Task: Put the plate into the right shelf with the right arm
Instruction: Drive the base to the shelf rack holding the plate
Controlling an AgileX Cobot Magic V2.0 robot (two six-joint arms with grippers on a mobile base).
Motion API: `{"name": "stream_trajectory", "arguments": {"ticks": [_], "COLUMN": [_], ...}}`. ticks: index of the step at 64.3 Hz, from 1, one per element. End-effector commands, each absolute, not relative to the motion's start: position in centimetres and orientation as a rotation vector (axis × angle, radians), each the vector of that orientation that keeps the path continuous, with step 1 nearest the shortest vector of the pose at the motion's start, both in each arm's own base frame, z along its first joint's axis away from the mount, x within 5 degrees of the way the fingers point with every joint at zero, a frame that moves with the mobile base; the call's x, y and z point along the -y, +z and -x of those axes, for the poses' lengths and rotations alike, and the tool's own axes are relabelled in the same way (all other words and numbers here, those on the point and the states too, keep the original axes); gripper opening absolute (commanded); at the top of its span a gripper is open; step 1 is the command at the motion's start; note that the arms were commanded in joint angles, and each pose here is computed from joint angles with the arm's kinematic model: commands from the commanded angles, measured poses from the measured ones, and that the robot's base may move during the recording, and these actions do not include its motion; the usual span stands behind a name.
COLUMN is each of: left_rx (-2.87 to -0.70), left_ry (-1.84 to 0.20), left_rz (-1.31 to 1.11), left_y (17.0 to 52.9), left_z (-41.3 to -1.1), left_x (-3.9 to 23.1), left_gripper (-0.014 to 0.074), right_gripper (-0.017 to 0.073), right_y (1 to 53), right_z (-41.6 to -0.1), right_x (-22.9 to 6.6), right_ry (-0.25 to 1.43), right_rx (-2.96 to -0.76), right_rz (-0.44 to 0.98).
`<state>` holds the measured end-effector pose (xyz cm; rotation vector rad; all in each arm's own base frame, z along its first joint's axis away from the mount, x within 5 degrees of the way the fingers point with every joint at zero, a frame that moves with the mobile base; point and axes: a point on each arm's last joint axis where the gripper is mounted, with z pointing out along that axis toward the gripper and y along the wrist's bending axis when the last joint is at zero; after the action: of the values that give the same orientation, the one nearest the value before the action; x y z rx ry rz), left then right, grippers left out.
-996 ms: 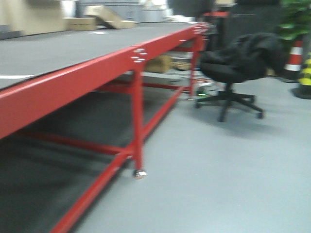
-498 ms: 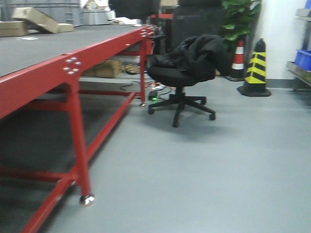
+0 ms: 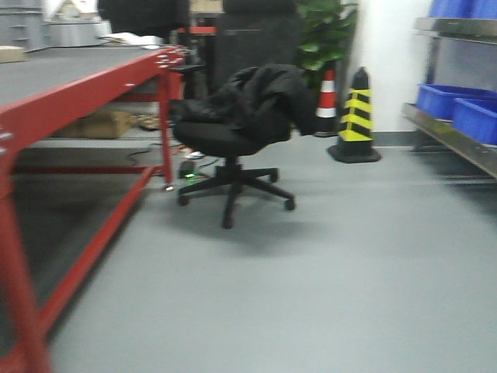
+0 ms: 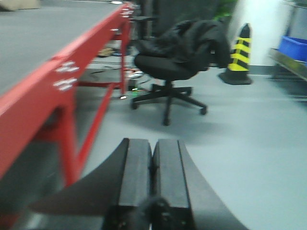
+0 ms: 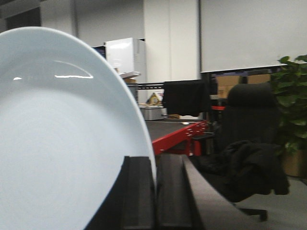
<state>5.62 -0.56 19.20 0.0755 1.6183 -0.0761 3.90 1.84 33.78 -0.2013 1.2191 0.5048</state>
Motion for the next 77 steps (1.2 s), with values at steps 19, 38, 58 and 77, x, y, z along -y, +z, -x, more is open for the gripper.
{"name": "stream_trajectory", "arguments": {"ticks": [19,38,58,77], "left_rx": [-1.536,-1.536,-1.536,-1.536], "left_ry": [-0.081,-0.081,-0.081,-0.081], "left_rz": [-0.062,-0.062,-0.062,-0.062], "left_y": [19.74,19.74,19.74,19.74], "left_z": [-5.63,-5.63,-5.63,-5.63], "left_x": [0.52,0.52,0.52,0.52], "left_gripper": [-0.0047,-0.0047,-0.0047,-0.0047], "right_gripper": [0.0065,0.0065,0.0065,0.0065], "right_y": [35.36,35.36,35.36,35.36], "right_z": [-3.65,-3.65,-3.65,-3.65], "right_x": [-1.3,-1.3,-1.3,-1.3], "right_ry": [0.486,0.486,0.486,0.486], "right_rx": [-1.124,-1.124,-1.124,-1.124], "right_rz": [0.15,0.15,0.15,0.15]}}
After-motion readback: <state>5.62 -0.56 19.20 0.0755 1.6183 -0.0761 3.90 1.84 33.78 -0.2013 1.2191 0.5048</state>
